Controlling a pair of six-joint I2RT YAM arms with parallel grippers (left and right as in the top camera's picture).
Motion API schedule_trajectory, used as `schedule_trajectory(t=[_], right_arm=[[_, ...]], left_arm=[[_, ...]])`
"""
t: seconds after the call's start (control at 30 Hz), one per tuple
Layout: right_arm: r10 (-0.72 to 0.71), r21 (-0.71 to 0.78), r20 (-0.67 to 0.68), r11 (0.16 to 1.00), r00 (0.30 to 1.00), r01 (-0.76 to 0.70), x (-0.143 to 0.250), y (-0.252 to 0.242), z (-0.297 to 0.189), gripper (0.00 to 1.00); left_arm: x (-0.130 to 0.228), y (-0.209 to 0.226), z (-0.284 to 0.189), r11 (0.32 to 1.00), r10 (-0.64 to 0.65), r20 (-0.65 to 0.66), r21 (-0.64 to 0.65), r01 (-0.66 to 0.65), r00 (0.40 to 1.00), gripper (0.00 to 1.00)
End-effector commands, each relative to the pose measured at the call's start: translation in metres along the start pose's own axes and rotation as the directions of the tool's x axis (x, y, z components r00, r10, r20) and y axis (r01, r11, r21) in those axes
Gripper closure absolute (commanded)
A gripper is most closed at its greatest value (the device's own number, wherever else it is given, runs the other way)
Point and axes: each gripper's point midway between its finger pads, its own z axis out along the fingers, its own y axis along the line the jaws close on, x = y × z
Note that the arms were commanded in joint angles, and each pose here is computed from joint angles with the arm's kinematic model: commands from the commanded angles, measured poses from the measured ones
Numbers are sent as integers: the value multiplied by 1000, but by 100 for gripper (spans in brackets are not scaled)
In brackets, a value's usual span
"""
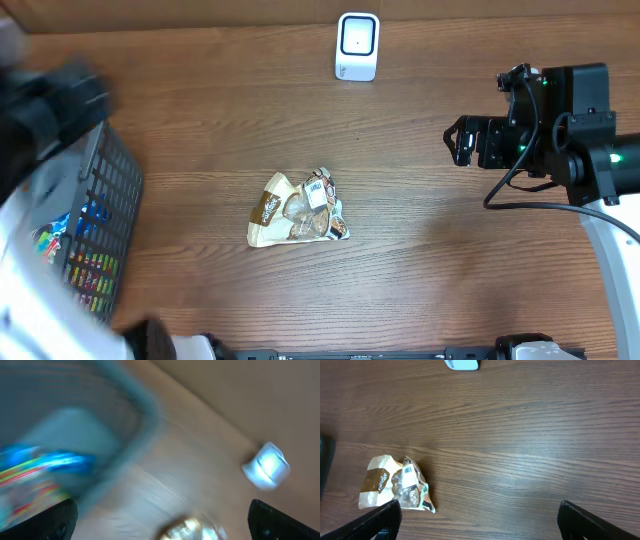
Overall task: Scan the item barcode
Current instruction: 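Reach the left gripper back into the basket toward the blue Oreo pack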
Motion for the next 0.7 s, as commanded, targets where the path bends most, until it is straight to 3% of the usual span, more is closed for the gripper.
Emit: schedule_trajectory(t=[0.0,0.17,0.4,0.67], right_arm=[[-13,-18,19,1000,1000,13,-6,7,-4,0],[-15,-22,24,1000,1000,15,-7,8,-4,0],[-13,-22,17,1000,1000,13,-6,7,-4,0],[-14,-33,21,999,1000,15,-7,9,-4,0]], left_arm=[[3,71,7,964,-199,-6,-179,195,980,0],[10,147,48,862,-423,-15,-317,397,906,0],[31,194,138,795,-521,-69,-401,454,851,4],[89,218,234,737,-609,-169,-481,475,775,4]])
